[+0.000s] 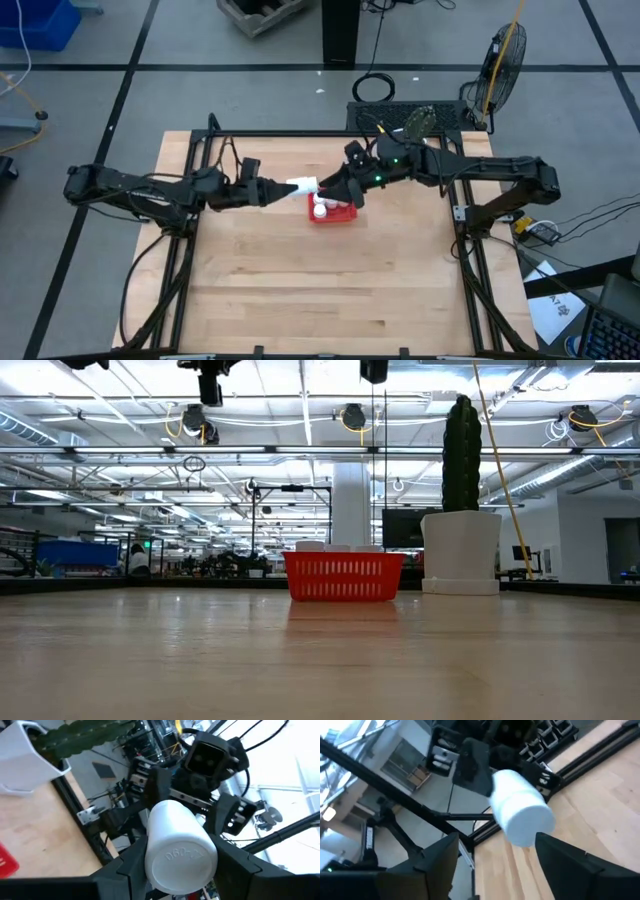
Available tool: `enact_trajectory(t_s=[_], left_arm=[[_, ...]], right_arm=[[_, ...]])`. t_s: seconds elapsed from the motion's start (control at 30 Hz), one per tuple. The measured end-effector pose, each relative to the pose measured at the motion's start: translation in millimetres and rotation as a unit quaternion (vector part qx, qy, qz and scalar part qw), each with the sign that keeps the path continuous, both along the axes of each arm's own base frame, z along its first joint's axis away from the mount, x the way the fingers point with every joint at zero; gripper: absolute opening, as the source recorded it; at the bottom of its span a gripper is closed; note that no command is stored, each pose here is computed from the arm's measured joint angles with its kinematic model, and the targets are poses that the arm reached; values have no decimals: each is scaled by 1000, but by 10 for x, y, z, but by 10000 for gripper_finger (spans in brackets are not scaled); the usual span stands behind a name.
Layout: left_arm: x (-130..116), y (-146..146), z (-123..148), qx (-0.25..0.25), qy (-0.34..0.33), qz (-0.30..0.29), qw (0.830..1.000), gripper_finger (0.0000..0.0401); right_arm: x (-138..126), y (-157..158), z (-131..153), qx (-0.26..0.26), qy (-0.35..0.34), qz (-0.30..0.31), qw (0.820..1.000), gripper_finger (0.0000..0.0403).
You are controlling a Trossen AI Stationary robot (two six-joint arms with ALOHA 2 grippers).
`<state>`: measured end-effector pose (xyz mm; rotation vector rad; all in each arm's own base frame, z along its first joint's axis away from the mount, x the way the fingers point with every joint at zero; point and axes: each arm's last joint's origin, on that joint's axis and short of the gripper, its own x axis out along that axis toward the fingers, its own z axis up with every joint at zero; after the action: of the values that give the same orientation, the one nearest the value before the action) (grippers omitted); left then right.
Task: Pick and place pill bottles into a basket
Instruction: Adjust the white medicine bottle in the red basket
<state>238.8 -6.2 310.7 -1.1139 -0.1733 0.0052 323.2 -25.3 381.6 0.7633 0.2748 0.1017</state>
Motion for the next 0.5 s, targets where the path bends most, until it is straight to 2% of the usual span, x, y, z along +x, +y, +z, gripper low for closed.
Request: enact_trajectory(t_s=[0.1, 0.23, 0.37, 0.5], left_arm=[[-5, -10, 28, 8, -14, 3, 1000, 177], [-14, -14, 56, 10, -26, -3, 1000, 178], [-16, -32, 71, 17, -34, -5, 999, 177], [-16, -31, 67, 13, -32, -4, 999, 177]], right_arm=[[26, -29, -10, 22, -1, -7, 1000, 274], [116, -32, 8, 35, -38, 3, 999, 292], [226, -39, -41, 61, -51, 12, 997, 298], [303, -38, -83, 55, -63, 16, 996, 293]])
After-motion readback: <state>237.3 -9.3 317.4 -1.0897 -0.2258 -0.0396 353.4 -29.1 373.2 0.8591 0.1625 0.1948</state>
